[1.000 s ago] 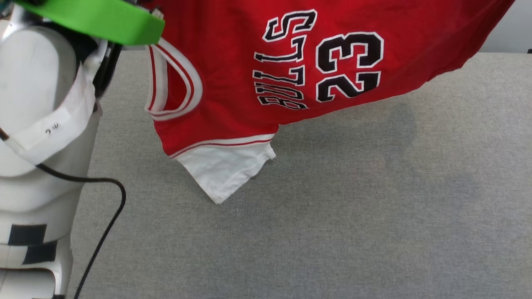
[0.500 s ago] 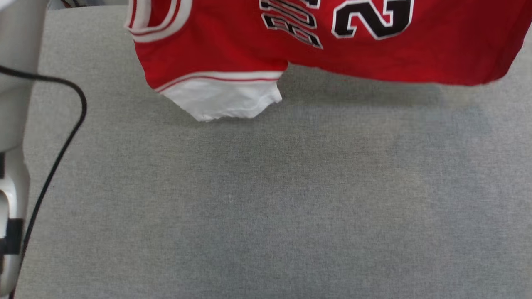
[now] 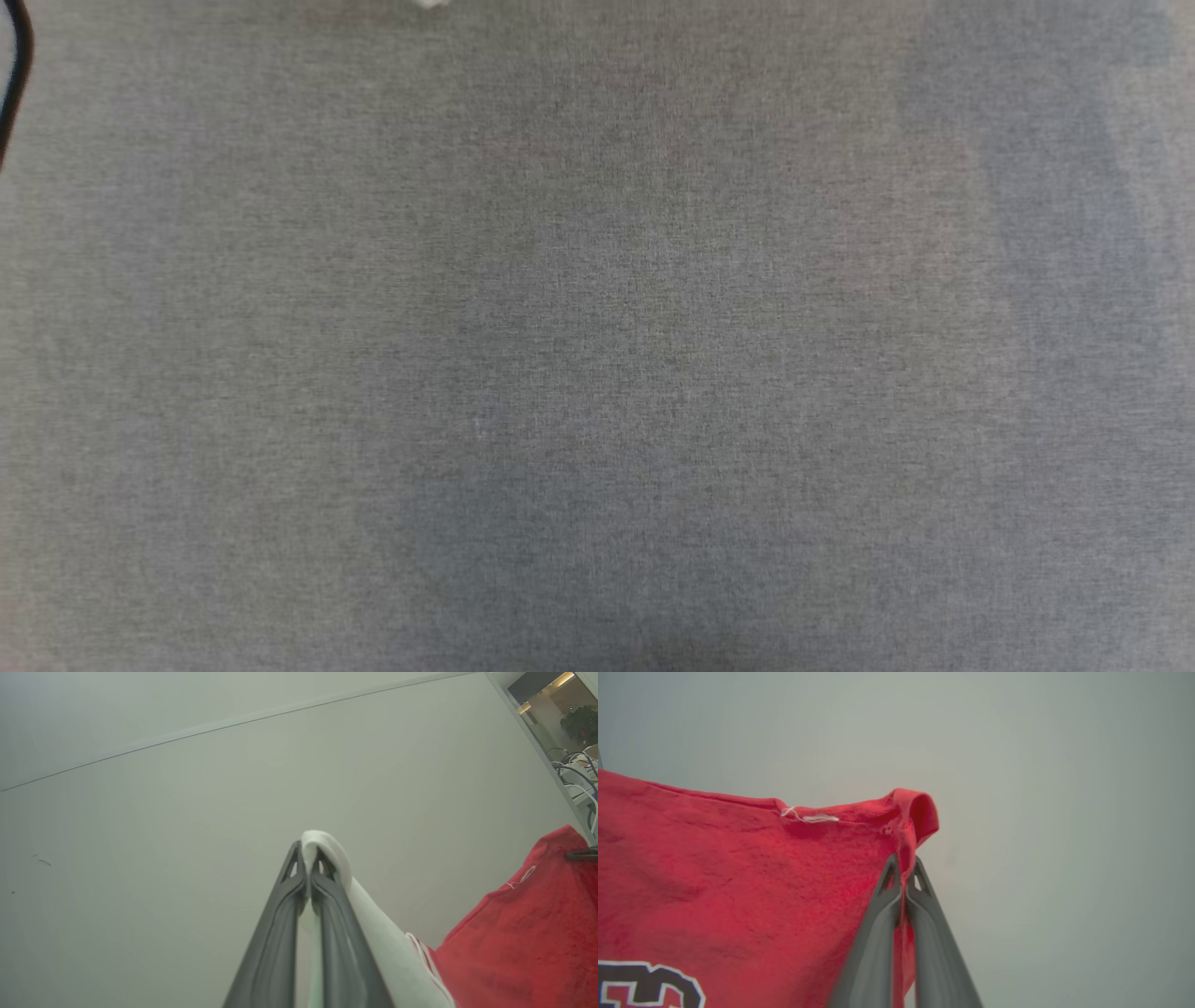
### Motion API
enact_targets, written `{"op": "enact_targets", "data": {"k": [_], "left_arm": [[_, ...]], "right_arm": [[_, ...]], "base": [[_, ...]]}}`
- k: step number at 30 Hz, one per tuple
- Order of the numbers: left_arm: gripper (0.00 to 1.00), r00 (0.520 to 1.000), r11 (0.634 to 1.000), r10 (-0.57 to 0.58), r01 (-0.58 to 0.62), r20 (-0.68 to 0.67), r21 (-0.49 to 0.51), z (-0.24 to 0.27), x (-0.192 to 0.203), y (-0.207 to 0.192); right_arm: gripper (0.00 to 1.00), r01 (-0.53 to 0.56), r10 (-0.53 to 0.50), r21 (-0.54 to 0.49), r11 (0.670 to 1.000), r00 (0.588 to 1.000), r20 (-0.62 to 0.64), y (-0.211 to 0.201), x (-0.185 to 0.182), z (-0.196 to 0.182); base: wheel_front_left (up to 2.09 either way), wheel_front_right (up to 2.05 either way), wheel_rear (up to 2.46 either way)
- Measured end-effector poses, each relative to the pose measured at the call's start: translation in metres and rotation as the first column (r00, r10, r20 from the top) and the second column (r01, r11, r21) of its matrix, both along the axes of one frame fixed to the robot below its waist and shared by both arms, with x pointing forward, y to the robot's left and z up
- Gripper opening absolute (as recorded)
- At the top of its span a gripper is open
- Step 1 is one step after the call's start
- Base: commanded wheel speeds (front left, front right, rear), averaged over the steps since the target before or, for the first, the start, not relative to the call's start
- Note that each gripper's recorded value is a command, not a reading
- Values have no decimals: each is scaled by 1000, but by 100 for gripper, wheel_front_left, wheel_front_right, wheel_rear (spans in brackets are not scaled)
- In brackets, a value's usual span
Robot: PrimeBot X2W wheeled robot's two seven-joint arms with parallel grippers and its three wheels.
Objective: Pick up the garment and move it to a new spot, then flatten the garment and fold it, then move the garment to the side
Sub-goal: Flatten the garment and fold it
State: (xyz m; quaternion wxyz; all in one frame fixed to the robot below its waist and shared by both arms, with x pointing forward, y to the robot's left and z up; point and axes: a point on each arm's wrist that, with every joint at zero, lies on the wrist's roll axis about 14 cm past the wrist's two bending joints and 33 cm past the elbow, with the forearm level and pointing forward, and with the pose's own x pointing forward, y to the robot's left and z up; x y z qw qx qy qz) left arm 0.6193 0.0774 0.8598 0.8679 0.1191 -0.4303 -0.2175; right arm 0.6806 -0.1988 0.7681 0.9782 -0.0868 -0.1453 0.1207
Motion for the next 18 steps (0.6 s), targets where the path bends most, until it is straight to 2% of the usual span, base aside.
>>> {"op": "enact_targets", "data": {"k": [4, 10, 18], "left_arm": [[0, 998, 1000, 12, -12, -54, -1, -18, 21, 1], [0, 986, 999, 32, -33, -166, -2, -67, 56, 9], [0, 921, 996, 69, -87, -383, -30, -163, 86, 37]], "right_arm": [[0, 26, -26, 1, 1000, 999, -38, -5, 20, -23], [0, 20, -23, -22, 1000, 989, -147, 1, 42, -85], [0, -2, 16, 47, 999, 953, -302, 16, 43, -176]], "base": [[0, 0, 0], [0, 0, 0], [0, 0, 0]]}}
